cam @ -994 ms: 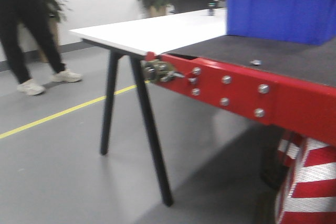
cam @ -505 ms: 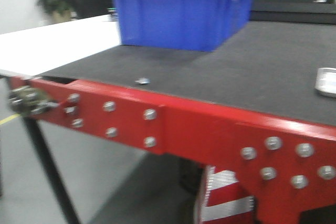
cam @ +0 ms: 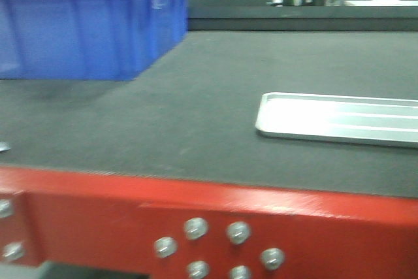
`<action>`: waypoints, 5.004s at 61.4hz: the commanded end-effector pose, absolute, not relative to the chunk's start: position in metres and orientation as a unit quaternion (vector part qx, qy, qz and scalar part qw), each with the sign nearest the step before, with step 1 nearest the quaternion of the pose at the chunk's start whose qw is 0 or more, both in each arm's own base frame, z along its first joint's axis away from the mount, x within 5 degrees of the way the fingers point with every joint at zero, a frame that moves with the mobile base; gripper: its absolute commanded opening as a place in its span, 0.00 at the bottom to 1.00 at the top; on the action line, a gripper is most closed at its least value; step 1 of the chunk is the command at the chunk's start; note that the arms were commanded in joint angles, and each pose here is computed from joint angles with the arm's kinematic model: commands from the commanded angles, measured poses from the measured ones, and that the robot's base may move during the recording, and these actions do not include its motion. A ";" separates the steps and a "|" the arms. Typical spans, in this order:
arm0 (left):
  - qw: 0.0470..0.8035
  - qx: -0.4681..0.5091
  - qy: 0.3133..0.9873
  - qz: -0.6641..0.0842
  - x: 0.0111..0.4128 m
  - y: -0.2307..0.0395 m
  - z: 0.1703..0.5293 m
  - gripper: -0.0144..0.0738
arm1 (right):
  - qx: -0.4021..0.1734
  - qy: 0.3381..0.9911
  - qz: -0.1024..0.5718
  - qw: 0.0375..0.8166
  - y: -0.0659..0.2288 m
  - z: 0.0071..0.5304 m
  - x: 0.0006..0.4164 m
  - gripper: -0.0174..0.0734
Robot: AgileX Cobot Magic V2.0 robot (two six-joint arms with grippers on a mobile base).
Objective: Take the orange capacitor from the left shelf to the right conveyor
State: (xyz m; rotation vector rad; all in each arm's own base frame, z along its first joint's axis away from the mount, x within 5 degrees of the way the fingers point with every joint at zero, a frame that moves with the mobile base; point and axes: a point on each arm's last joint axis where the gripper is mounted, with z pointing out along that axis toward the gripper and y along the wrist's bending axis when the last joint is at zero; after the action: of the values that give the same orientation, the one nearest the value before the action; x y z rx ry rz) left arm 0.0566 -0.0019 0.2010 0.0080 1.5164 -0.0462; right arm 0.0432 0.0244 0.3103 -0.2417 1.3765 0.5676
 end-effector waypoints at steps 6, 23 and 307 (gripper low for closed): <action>0.753 0.001 0.658 -0.026 0.056 -0.002 0.203 0.02 | -0.103 0.583 0.267 0.760 0.023 0.326 0.040 0.24; 0.753 0.001 0.658 -0.026 0.056 -0.002 0.203 0.02 | -0.103 0.583 0.267 0.760 0.023 0.326 0.040 0.24; 0.753 0.001 0.658 -0.026 0.056 -0.002 0.203 0.02 | 0.006 0.529 -0.010 0.849 -0.002 0.315 0.073 0.25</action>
State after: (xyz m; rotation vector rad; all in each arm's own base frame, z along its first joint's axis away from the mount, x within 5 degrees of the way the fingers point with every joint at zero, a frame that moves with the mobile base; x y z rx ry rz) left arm 0.0566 -0.0019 0.2010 0.0080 1.5164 -0.0462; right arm 0.0874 0.0024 0.3178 -0.0084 1.2178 0.0353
